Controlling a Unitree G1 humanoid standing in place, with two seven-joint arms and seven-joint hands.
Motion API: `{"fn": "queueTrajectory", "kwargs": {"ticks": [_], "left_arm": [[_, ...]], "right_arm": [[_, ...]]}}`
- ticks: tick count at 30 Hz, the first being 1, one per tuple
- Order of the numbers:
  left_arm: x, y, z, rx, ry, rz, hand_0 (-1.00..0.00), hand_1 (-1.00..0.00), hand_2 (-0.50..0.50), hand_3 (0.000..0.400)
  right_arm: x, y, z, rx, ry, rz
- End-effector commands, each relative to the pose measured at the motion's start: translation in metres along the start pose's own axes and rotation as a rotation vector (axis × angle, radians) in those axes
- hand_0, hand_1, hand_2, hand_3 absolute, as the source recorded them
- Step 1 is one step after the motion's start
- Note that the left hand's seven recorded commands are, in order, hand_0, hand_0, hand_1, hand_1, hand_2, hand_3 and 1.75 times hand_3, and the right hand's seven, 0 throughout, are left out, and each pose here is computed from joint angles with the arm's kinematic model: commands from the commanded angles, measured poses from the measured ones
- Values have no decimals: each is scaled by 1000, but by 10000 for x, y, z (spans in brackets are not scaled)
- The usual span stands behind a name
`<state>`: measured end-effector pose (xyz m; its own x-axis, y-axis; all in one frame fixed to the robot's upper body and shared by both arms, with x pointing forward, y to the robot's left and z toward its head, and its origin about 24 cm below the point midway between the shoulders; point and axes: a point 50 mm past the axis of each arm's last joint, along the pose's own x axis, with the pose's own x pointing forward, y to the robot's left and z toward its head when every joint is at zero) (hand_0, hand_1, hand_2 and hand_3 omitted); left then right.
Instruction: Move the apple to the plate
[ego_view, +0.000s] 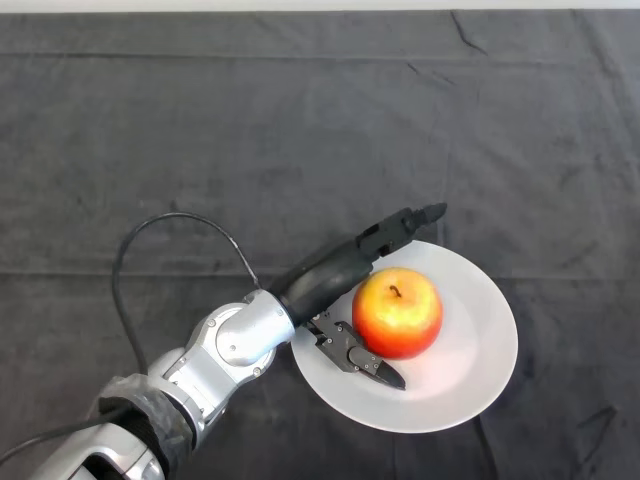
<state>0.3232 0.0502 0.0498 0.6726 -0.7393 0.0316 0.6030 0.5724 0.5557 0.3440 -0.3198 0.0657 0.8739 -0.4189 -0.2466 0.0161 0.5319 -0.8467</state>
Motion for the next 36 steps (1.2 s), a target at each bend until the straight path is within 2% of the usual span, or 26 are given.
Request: {"fn": "queueTrajectory", "kwargs": {"ticks": [1,4,6,7,16,26,36], "left_arm": [[-30,13,-77,19,51,-32,0,0,0,0],[-25,27,-67,15,47,-28,0,0,0,0],[-17,50,-53,13,44,-25,-47,0,-24,19],[-13,67,-44,13,41,-23,0,0,0,0],[-65,288,57,12,-9,21,0,0,0,0],[-301,563,53,17,-50,102,0,0,0,0],[-561,825,-29,29,-36,192,0,0,0,0]], "right_arm": [[-13,10,-80,7,22,6],[-13,10,-80,7,22,6],[-13,10,-80,7,22,6],[-13,10,-80,7,22,6],[-13,10,-80,7,22,6],[-14,11,-80,8,22,6],[-15,11,-80,8,21,6]]}}
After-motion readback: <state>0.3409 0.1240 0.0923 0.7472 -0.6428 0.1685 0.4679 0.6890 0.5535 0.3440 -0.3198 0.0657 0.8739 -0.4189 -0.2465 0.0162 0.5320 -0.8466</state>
